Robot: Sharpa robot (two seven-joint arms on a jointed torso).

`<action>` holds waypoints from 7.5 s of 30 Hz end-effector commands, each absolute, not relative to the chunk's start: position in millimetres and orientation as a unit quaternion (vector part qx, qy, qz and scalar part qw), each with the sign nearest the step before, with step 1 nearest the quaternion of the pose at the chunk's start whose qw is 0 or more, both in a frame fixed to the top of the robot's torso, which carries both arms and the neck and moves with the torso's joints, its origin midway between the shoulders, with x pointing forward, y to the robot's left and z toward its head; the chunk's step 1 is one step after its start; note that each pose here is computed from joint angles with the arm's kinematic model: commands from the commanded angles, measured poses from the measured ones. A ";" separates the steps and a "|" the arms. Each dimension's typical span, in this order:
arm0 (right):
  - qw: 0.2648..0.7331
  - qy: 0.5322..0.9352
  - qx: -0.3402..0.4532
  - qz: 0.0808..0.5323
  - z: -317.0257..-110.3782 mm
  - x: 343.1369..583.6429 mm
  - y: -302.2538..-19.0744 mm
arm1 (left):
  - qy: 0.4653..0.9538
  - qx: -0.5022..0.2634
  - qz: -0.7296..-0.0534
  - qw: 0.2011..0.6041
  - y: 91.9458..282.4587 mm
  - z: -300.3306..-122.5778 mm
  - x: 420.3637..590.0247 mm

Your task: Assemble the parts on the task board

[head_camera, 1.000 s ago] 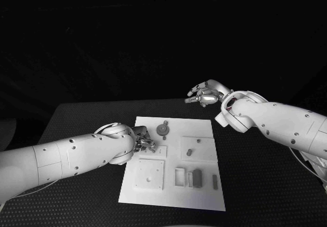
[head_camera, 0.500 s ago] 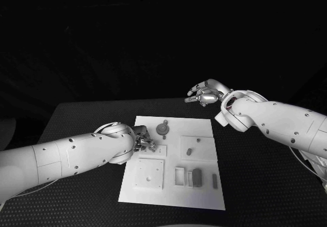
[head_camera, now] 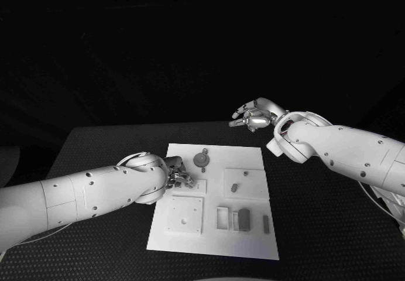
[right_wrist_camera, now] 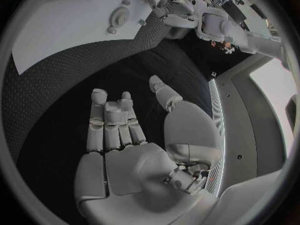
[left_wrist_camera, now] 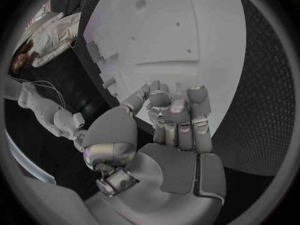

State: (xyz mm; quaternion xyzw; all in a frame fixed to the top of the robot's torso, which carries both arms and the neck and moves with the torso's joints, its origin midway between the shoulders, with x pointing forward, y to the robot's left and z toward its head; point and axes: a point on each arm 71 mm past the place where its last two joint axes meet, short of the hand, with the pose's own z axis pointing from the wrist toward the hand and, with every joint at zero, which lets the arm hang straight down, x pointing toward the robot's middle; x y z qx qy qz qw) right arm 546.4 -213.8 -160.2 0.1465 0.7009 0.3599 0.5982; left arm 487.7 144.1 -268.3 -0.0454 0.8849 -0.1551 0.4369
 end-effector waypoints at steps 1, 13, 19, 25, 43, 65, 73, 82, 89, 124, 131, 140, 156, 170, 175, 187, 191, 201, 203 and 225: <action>0.594 0.704 0.143 0.362 -160.6 546.2 -213.2 | 0.887 -0.035 -0.158 0.432 141.1 -269.5 485.8; 0.594 0.704 0.143 0.362 -160.7 546.4 -213.4 | 0.889 -0.033 -0.156 0.428 141.8 -270.4 485.0; 0.594 0.704 0.143 0.362 -160.8 546.5 -213.4 | 0.889 -0.035 -0.154 0.431 143.3 -270.4 485.8; 0.594 0.705 0.143 0.362 -160.9 546.6 -213.6 | 0.887 -0.038 -0.153 0.434 144.5 -270.2 486.7; 0.593 0.705 0.143 0.362 -161.1 546.7 -213.5 | 0.870 -0.050 -0.166 0.462 144.8 -266.8 488.4; 0.592 0.706 0.143 0.361 -161.4 546.8 -213.6 | 0.883 -0.037 -0.156 0.441 145.2 -270.7 486.0; 0.592 0.706 0.143 0.361 -161.4 546.8 -213.7 | 0.882 -0.042 -0.155 0.443 145.0 -274.3 485.5; 0.592 0.706 0.143 0.361 -161.4 546.8 -213.9 | 0.882 -0.045 -0.154 0.444 146.2 -275.6 485.5; 0.592 0.706 0.143 0.361 -161.4 546.9 -214.0 | 0.878 -0.048 -0.157 0.449 146.5 -274.8 485.9; 0.592 0.707 0.144 0.359 -161.6 547.0 -215.5 | 0.867 -0.056 -0.171 0.465 150.8 -272.6 486.6; 0.592 0.707 0.144 0.359 -161.5 546.9 -215.4 | 0.868 -0.055 -0.170 0.464 150.4 -272.9 486.8; 0.592 0.707 0.144 0.359 -161.6 546.7 -215.6 | 0.869 -0.055 -0.169 0.462 150.1 -273.5 486.4; 0.591 0.708 0.144 0.359 -161.6 546.7 -216.0 | 0.867 -0.051 -0.165 0.467 147.6 -275.2 486.3; 0.591 0.708 0.144 0.359 -161.6 546.5 -216.1 | 0.866 -0.051 -0.162 0.471 149.5 -275.1 486.2; 0.591 0.708 0.144 0.358 -161.6 546.5 -216.4 | 0.867 -0.047 -0.160 0.470 149.9 -275.3 486.0; 0.592 0.707 0.144 0.358 -161.6 546.5 -216.5 | 0.868 -0.044 -0.157 0.470 150.2 -275.5 485.6; 0.592 0.708 0.144 0.359 -161.6 546.4 -216.3 | 0.868 -0.044 -0.157 0.470 150.6 -275.5 485.7; 0.592 0.707 0.144 0.358 -161.6 546.6 -216.7 | 0.868 -0.044 -0.157 0.469 150.6 -275.7 485.5; 0.592 0.707 0.144 0.358 -161.6 546.6 -216.8 | 0.868 -0.044 -0.157 0.469 150.7 -275.7 485.6; 0.592 0.707 0.145 0.358 -161.6 546.7 -217.4 | 0.859 -0.050 -0.165 0.482 149.9 -273.9 487.0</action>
